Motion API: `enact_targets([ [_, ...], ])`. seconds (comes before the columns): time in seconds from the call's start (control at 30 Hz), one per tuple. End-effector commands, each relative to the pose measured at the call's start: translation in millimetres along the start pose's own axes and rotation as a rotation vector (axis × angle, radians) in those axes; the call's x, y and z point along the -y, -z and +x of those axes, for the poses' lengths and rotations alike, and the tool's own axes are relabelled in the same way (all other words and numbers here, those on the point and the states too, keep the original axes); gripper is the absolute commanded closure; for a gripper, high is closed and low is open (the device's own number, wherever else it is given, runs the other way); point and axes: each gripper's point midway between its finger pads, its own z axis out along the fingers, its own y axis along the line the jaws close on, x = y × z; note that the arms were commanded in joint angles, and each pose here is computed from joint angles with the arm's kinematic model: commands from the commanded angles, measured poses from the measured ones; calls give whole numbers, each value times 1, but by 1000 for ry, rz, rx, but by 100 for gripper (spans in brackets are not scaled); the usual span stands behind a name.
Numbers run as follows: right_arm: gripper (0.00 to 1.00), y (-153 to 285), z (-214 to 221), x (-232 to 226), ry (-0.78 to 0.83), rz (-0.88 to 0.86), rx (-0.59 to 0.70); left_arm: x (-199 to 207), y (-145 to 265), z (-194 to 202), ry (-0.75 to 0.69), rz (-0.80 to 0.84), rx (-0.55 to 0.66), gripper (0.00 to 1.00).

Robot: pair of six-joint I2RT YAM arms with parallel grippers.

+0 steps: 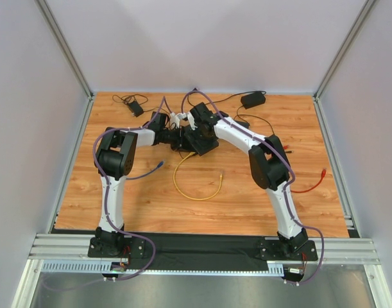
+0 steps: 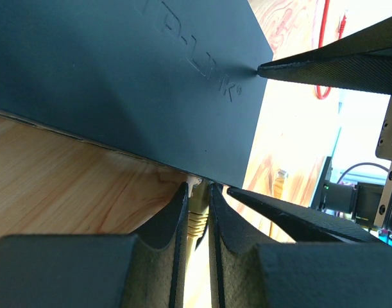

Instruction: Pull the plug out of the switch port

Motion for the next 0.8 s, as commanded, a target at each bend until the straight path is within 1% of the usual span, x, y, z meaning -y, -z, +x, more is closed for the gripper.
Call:
enact_targets([
  [0.0, 24, -31, 52, 11, -57, 50, -183, -16, -1, 4, 2, -68, -6, 100],
  [0.27, 31, -39, 53, 29, -155, 72, -184, -17, 3, 8, -10, -72, -4, 100],
  [0.53, 31, -44, 54, 31, -177, 64, -189, -23, 14, 10, -6, -82, 15, 100],
  [0.6, 31, -46, 57, 31, -175, 63, -203, -21, 16, 12, 11, -61, 16, 100],
  [0.67, 31, -46, 57, 31, -174, 64, -206, -16, 15, 7, -11, -30, 38, 100],
  [0.77, 31, -48, 60, 31, -169, 65, -219, -18, 16, 7, 2, -50, 44, 100],
])
